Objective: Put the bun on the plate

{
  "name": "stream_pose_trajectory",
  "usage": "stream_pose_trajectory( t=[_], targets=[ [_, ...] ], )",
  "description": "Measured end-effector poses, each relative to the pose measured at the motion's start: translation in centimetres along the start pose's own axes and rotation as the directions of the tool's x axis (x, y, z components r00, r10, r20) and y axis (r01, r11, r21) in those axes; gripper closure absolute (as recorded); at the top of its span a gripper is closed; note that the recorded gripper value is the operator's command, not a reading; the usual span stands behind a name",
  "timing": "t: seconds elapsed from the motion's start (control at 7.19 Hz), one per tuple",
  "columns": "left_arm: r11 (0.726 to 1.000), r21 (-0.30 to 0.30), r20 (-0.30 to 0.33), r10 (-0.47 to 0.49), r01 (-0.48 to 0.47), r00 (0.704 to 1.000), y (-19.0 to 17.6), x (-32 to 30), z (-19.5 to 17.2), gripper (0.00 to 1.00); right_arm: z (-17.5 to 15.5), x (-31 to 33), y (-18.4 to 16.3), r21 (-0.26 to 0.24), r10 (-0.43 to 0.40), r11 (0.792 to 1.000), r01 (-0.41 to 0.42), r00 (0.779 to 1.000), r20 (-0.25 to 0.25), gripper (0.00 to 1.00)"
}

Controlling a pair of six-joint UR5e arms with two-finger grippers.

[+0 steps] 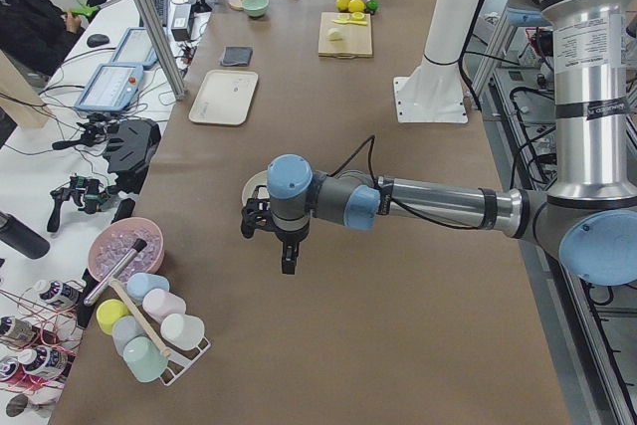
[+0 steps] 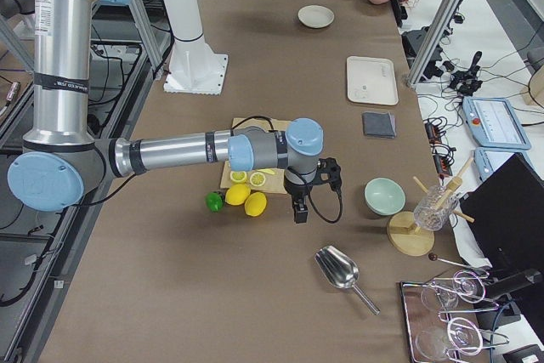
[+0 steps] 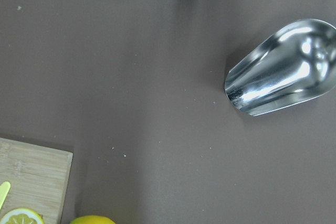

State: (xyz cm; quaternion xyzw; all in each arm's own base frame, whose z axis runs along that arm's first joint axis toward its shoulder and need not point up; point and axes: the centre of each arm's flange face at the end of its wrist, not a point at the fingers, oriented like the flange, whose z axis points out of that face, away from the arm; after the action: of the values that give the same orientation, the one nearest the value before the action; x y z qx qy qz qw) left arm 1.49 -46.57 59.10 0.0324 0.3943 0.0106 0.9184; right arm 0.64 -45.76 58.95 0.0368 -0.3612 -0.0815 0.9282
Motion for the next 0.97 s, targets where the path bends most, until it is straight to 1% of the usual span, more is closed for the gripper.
stream_pose_trajectory(
  t=[0.14,0.28,0.42,0.56,0.7,0.83,0.97],
  targets=[
    [1.000,-0.005,-0.012,0.000,0.000,1.000,-1.7,2.1,1.8,0.03,0.1,-0.1,0.0,-0.001,0.000,1.000,0.000,1.000,0.007,0.00],
    [1.000,0.004,-0.029,-0.001,0.001,1.000,-3.3,3.7,4.0,0.03,0.2,-0.1,0.0,-0.003,0.001,1.000,-0.001,1.000,0.015,0.00],
    [1.000,0.021,-0.047,-0.005,0.006,0.999,-5.1,5.2,6.6,0.03,0.3,0.0,0.0,-0.005,0.004,1.000,-0.004,1.000,0.020,0.00],
    [0.999,0.041,-0.049,-0.009,0.011,0.999,-6.6,7.3,9.7,0.05,0.4,-0.1,0.1,-0.008,0.010,1.000,-0.009,1.000,0.030,0.00],
    [0.999,0.052,-0.046,-0.010,0.013,0.999,-7.4,9.7,12.5,0.11,0.4,-0.2,0.1,-0.010,0.013,1.000,-0.012,0.999,0.047,0.00],
    [0.999,0.051,-0.047,-0.004,0.006,0.999,-7.6,11.6,14.4,0.19,0.5,-0.3,0.1,-0.010,0.013,1.000,-0.012,0.998,0.062,0.00],
    [0.999,0.045,-0.051,0.005,-0.003,0.999,-7.6,13.1,15.5,0.31,0.5,-0.4,0.1,-0.011,0.012,1.000,-0.012,0.998,0.069,0.00]
  ],
)
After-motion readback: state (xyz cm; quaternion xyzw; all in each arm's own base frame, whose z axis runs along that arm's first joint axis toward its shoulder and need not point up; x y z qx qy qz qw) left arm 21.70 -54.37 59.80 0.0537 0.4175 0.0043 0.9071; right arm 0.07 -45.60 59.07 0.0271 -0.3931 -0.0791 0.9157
